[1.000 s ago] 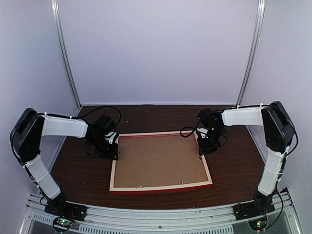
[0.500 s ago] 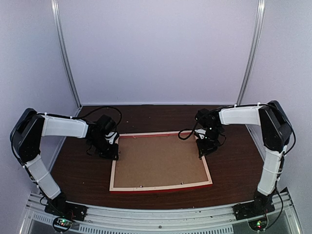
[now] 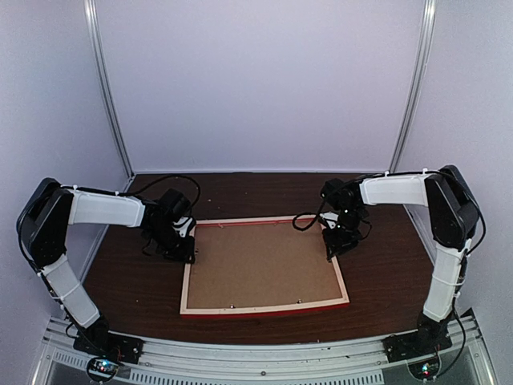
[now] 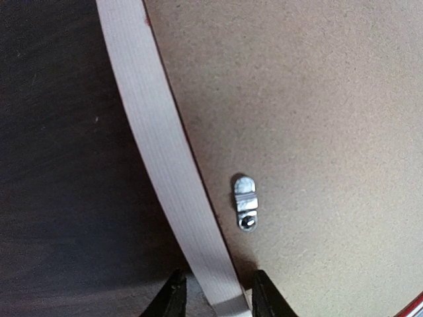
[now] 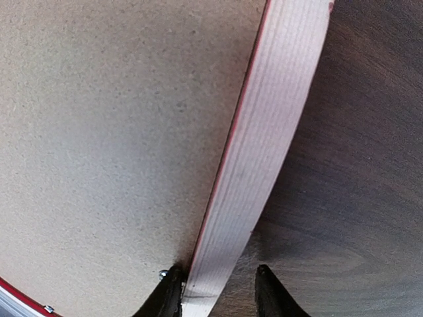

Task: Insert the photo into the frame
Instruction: Press the fastener.

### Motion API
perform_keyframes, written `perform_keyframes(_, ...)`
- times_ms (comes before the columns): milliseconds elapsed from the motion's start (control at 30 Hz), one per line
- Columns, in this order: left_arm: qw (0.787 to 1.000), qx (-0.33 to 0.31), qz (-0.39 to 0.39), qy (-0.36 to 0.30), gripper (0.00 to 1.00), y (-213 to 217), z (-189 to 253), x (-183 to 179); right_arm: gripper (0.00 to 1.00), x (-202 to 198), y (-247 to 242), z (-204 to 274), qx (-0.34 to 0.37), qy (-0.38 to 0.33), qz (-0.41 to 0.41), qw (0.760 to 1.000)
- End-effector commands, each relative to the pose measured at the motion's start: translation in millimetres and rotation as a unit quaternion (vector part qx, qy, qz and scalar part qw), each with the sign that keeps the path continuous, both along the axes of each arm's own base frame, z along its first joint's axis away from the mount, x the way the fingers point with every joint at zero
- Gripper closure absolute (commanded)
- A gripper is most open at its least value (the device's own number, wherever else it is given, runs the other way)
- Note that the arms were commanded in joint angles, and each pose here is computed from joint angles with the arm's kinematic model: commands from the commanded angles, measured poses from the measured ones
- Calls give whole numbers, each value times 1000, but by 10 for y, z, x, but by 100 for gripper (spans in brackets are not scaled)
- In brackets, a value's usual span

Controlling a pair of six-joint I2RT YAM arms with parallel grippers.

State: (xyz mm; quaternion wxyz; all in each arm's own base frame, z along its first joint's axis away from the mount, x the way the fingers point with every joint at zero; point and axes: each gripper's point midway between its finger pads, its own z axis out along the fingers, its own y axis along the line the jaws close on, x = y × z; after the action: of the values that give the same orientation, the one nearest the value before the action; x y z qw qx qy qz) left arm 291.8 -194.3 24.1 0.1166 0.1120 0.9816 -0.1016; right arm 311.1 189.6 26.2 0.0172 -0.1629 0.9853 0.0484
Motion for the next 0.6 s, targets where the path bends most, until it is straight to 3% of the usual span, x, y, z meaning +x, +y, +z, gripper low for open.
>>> perform_keyframes(0, 1000, 4, -2, 5, 64, -9, 4, -49, 61, -366, -27, -249, -12, 75, 14, 997)
perform_keyframes(567, 1000, 8, -1, -2, 64, -1, 34, -51, 49, -387, -127, -135, -31, 65, -8, 997)
